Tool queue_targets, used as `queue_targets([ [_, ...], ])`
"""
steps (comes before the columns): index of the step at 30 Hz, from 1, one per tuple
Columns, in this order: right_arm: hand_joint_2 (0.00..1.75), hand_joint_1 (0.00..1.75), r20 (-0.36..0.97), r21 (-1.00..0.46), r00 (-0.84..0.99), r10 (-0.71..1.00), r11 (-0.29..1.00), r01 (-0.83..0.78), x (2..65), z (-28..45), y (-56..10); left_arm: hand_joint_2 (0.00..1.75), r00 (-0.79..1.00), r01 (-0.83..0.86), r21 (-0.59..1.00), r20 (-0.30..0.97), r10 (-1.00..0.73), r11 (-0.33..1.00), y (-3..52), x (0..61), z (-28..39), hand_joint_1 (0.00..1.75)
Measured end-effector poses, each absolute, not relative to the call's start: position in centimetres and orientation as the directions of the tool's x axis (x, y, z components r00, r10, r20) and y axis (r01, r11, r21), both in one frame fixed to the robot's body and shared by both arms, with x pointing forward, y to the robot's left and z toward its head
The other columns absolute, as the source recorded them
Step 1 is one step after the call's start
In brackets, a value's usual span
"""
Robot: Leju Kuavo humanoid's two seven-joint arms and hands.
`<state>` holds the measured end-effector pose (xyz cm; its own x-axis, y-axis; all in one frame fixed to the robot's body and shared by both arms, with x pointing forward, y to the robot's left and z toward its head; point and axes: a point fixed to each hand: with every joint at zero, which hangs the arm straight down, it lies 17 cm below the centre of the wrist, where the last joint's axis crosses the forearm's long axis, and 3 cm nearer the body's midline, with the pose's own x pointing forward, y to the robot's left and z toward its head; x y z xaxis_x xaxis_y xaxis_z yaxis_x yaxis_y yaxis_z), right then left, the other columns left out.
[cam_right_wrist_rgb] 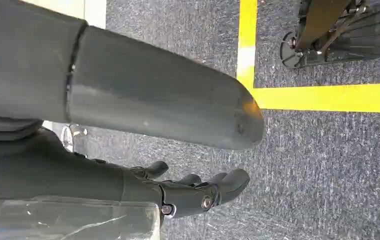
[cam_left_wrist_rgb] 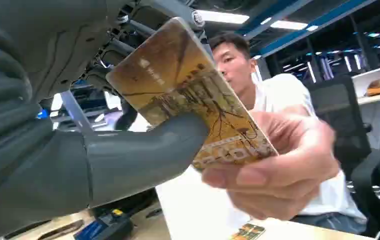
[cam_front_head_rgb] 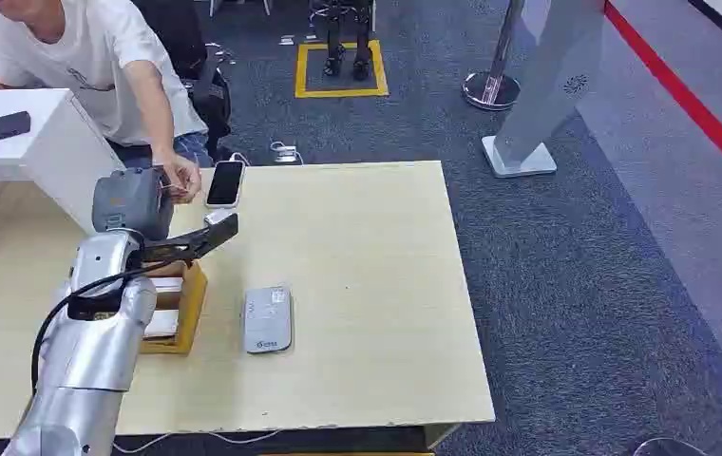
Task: Pass the card to the sensor for recognition and then transmit it.
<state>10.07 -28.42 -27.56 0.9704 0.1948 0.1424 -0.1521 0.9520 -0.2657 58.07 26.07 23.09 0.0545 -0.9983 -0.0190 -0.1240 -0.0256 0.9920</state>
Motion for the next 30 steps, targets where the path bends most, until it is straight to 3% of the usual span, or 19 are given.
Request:
queue_targets([
  [20,0.00,0.00,0.144,-0.264,0.970,0.197,0.952,-0.154,10.1,-27.6,-28.4,1.75,0.034,-0.129,0.991,-0.018,-0.999,-0.022,25.6,57.9,23.0,1.75],
  [30,0.00,0.00,0.145,-0.262,0.972,0.187,0.954,-0.144,10.1,-27.6,-28.4,1.75,-0.074,-0.115,0.993,0.006,-0.997,0.015,21.0,55.5,20.0,1.75],
])
